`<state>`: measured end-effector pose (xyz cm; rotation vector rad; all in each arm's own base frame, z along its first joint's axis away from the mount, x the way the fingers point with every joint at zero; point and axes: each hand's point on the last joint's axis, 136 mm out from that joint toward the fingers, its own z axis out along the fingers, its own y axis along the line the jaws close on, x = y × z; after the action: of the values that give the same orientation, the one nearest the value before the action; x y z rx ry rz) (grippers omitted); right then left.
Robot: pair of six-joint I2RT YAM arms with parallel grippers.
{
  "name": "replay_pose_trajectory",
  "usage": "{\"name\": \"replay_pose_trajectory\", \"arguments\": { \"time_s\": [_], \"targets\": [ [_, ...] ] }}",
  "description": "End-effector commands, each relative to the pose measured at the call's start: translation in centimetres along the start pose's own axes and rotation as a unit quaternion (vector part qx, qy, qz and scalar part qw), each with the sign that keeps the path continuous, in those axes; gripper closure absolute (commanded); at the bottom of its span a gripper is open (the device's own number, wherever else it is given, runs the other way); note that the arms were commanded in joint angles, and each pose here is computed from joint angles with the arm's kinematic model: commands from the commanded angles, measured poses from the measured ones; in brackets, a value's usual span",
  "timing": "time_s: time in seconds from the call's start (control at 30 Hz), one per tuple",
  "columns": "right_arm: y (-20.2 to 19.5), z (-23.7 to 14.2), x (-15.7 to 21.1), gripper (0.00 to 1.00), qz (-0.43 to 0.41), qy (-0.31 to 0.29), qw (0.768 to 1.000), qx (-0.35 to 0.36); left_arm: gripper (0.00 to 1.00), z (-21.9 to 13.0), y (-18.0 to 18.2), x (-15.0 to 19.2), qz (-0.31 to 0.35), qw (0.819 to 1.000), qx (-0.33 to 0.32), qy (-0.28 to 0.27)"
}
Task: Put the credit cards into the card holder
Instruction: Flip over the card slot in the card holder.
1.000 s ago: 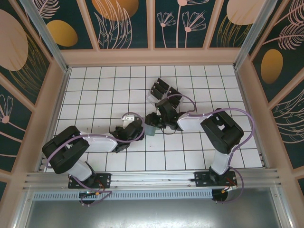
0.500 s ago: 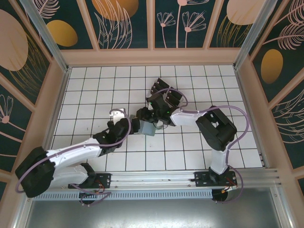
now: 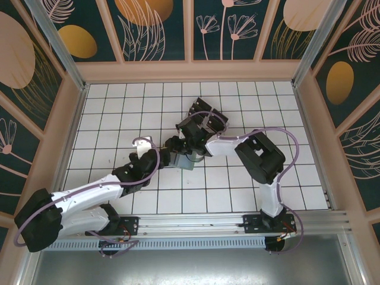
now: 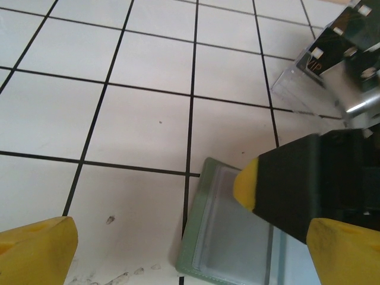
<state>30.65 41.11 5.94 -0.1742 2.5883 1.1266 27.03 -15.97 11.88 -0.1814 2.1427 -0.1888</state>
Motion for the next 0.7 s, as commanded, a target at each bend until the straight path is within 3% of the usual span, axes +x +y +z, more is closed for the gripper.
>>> {"name": "replay_pose_trajectory", "arguments": {
  "time_s": [0.0,0.4,0.67],
  "targets": [
    [1.6,-2.3,-0.2,0.62,-0.026,-0.024,0.999,-0.007,0.01,0.7,0.5,0.9,0.007,1.000,-0.016,0.013],
    [-3.8,-1.3,5.0,0.62,-0.030,0.033,0.998,0.046,0.02,1.2,0.2,0.0,0.015,0.999,-0.034,0.009],
    [-7.3,-2.8,9.4,0.63,-0.067,0.092,0.990,0.079,0.01,1.2,0.2,0.1,0.020,0.999,-0.038,0.015]
  ]
}}
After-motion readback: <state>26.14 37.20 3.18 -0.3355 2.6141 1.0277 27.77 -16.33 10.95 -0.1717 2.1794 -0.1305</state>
